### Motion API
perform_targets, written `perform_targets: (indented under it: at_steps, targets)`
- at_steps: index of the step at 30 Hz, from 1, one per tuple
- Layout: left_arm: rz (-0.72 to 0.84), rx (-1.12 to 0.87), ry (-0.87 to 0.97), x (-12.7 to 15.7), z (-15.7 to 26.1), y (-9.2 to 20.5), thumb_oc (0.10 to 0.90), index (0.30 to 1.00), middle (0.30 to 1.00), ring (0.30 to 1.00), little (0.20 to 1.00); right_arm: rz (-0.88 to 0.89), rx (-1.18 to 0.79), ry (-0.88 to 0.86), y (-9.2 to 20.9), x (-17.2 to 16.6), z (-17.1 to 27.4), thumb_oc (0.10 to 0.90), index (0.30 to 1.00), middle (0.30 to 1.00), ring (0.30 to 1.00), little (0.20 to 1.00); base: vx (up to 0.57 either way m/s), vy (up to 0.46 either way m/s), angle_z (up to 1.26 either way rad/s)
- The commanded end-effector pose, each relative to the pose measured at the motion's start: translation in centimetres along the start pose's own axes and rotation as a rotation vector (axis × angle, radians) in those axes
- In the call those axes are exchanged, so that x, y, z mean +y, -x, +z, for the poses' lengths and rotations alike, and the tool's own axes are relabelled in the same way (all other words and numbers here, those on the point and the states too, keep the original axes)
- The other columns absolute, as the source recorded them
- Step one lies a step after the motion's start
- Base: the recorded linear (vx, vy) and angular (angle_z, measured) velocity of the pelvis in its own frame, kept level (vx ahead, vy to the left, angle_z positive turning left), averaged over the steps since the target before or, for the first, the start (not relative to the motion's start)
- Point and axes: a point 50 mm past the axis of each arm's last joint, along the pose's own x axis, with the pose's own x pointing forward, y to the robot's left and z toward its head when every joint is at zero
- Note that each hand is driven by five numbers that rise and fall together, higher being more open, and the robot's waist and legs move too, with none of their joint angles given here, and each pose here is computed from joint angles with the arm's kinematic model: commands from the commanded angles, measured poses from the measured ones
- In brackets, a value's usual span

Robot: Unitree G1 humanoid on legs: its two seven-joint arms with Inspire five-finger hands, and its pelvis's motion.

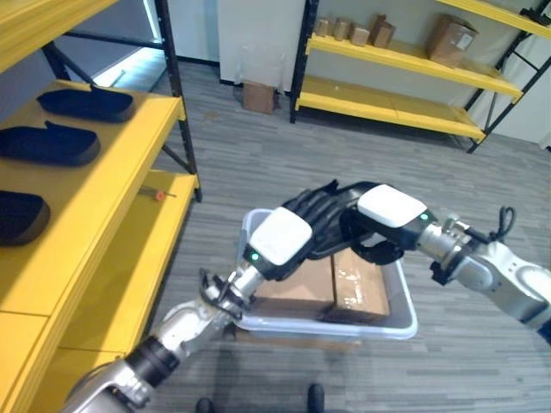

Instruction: Move parts from the plastic box to the shelf.

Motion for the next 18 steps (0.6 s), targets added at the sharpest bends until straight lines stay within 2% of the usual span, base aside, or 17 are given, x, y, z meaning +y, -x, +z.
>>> perform_targets:
  at_steps: [1, 10, 11, 12, 13, 18]
  targets:
    - [0.217, -0.098, -0.005, 3.6, 0.7, -4.2, 0.9, 1.0, 1.0, 1.0, 1.0, -0.36, -0.096, 0.045, -1.8, -7.7, 1.3, 0.4, 0.3, 0.3, 0.3, 0.3, 0.0, 0.0, 0.0]
    - [0.164, -0.055, 0.0, 2.0, 0.4, -4.5, 0.9, 1.0, 1.0, 1.0, 1.0, -0.385, -0.122, 0.056, -1.7, -8.4, 1.8, 0.4, 0.3, 0.3, 0.3, 0.3, 0.0, 0.0, 0.0]
    - [0.156, -0.047, -0.004, 1.7, 0.2, -4.4, 0.782, 0.835, 0.835, 0.835, 0.835, -0.387, -0.123, 0.056, -1.7, -8.5, 1.8, 0.4, 0.3, 0.3, 0.3, 0.3, 0.0, 0.0, 0.0]
    - [0.15, -0.032, -0.005, 1.5, 0.0, -4.4, 0.555, 0.517, 0.517, 0.517, 0.517, -0.389, -0.122, 0.056, -1.7, -8.5, 1.8, 0.4, 0.3, 0.3, 0.3, 0.3, 0.04, 0.0, -0.01]
    - [0.143, -0.016, -0.006, 1.3, -0.3, -4.4, 0.4, 0.3, 0.3, 0.3, 0.3, -0.39, -0.126, 0.053, -1.7, -8.5, 1.9, 0.4, 0.3, 0.3, 0.3, 0.3, 0.04, 0.001, -0.02]
    - [0.15, 0.043, -0.01, 1.1, -1.2, -4.5, 0.4, 0.3, 0.3, 0.3, 0.3, -0.394, -0.136, 0.049, -1.7, -8.7, 2.1, 0.4, 0.3, 0.3, 0.3, 0.3, 0.0, -0.001, -0.04]
